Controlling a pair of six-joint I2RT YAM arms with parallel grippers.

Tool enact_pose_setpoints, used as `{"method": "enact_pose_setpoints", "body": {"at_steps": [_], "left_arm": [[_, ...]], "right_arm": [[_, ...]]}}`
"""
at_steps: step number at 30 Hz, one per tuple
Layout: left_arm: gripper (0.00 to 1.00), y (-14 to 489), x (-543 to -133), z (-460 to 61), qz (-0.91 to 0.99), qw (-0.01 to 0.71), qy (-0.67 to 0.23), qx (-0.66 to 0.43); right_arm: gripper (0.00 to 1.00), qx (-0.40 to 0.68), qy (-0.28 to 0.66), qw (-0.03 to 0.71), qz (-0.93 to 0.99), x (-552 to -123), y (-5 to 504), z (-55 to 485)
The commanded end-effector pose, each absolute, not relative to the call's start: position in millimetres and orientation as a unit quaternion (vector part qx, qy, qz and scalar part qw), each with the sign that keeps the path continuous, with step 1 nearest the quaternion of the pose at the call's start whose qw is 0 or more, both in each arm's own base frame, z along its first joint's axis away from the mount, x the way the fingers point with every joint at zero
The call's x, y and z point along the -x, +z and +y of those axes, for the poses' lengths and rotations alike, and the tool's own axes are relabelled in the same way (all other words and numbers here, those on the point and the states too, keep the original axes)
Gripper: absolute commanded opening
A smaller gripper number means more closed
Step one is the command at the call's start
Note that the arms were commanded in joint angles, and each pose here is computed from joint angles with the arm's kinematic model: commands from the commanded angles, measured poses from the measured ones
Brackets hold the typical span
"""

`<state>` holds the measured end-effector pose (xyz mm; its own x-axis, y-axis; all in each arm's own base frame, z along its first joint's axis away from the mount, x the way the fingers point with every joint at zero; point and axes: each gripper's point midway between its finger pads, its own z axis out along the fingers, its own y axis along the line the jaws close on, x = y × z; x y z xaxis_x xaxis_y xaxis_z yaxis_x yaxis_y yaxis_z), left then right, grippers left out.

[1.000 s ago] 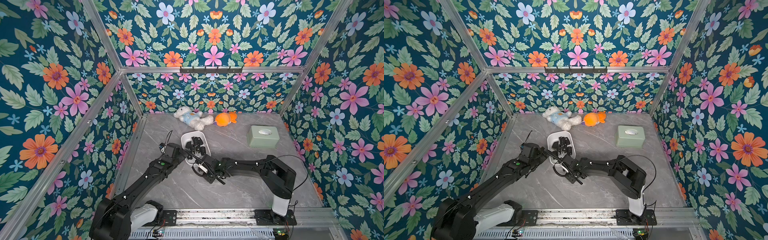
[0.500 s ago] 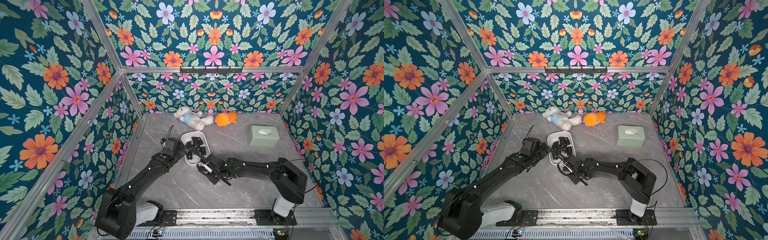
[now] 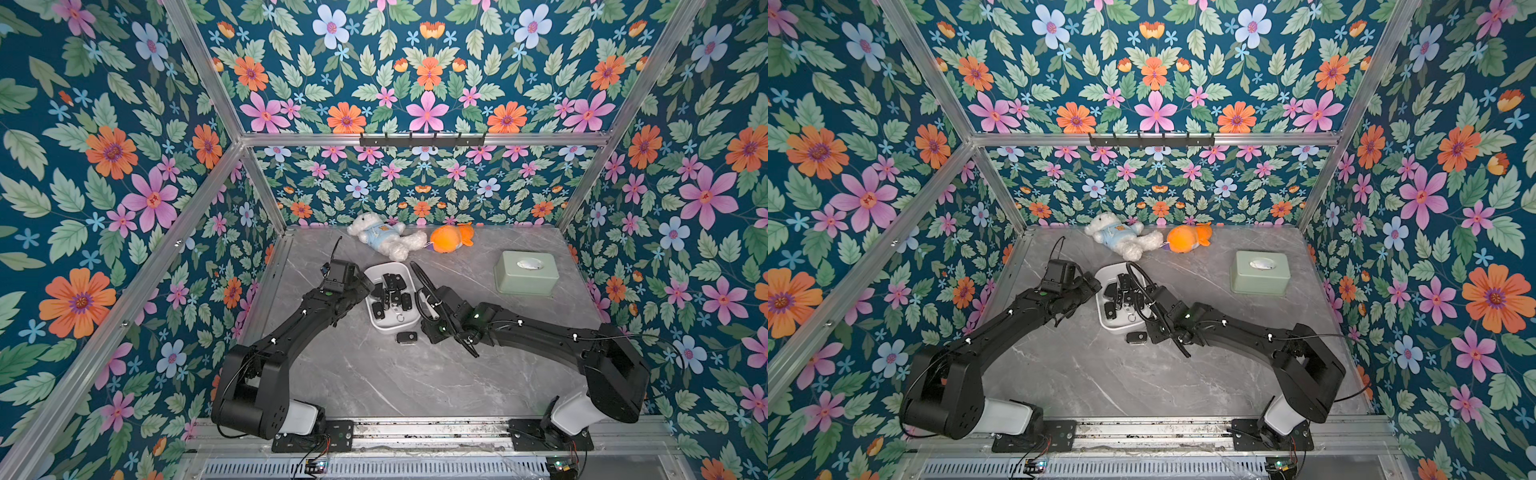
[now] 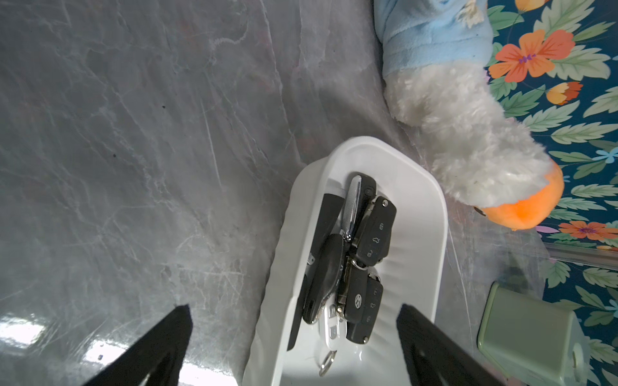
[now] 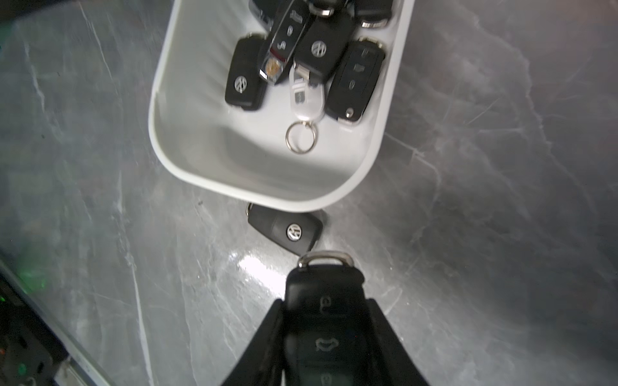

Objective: Place the car key into the storage box
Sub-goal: Pick up the car key from the center of the board, then place the car key in the storage box.

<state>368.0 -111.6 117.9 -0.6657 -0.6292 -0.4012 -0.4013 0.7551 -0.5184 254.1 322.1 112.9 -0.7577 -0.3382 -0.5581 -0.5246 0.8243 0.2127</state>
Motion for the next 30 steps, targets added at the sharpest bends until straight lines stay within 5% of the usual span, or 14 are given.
{"method": "enact_pose_setpoints", "body": {"at_steps": [1, 13, 30], "left_arm": [[0.99, 121, -375, -113, 0.891, 0.291, -0.213, 0.274], [0.99, 117, -382, -91, 0.894, 0.290, -0.206, 0.272], [0.99, 113, -395, -65, 0.894, 0.292, -0.199, 0.274]], "right_arm": [[0.31, 0.197, 0.203, 0.292, 0.914, -276, 136, 333], [0.32, 0.163, 0.191, 0.304, 0.919, -331, 136, 379], [0.33, 0.134, 0.123, 0.257, 0.949, -377, 69, 398]]}}
